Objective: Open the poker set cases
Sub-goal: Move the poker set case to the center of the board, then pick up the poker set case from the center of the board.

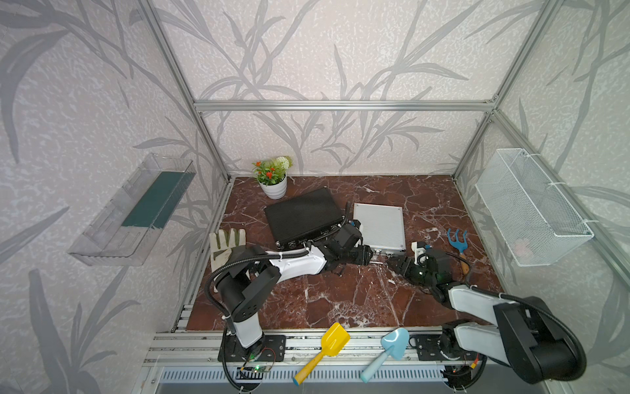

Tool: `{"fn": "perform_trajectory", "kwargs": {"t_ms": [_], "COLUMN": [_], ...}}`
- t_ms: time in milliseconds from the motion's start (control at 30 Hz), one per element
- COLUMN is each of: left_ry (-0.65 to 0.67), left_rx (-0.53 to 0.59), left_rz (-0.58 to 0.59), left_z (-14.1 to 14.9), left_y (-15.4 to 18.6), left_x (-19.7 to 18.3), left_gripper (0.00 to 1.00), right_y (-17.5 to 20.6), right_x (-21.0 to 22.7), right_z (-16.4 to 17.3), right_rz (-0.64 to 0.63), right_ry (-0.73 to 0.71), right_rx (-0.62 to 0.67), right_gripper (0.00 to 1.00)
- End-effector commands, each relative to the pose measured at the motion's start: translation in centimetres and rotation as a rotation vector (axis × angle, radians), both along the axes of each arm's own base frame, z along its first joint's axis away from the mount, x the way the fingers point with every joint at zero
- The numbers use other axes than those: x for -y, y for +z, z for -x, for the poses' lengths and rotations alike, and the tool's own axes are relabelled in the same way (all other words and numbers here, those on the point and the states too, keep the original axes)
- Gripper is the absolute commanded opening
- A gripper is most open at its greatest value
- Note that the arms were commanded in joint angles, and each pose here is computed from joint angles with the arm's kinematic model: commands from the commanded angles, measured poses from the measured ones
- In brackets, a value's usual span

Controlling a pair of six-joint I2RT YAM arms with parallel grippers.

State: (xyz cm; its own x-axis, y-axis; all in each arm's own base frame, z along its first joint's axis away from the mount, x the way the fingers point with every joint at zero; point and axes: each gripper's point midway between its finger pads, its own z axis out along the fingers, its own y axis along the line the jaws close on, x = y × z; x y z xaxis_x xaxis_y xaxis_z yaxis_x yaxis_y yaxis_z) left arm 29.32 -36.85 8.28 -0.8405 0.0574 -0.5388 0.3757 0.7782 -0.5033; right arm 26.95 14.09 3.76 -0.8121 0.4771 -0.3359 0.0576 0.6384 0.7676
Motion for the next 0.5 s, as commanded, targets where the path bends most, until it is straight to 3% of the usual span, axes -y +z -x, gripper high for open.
{"fn": "perform_trajectory", "kwargs": {"t_ms": [0, 267, 467], "left_ry": [-0.002, 0.013, 0.025], "left_rx": [-0.025, -0.046, -0.046], "left_rz": [0.031, 0.010, 0.034], "left_z": [0.3, 0.3, 0.2], "left_y": [-0.5, -1.8, -2.1], "left_x": [0.6, 0.4, 0.3], "left_gripper": [0.64, 0.64, 0.64], "right_y": [-0.6, -0.9, -1.9], "right_x": [-0.9, -1.9, -2.6], "right_z": [-0.6, -2.5, -2.6], "right_rz": [-0.035, -0.124, -0.232], "right_ry": [0.013, -0.010, -0.031], "right_rx": [0.014, 0.088, 0.068], "right_gripper": [0.66, 0.61, 0.35]}}
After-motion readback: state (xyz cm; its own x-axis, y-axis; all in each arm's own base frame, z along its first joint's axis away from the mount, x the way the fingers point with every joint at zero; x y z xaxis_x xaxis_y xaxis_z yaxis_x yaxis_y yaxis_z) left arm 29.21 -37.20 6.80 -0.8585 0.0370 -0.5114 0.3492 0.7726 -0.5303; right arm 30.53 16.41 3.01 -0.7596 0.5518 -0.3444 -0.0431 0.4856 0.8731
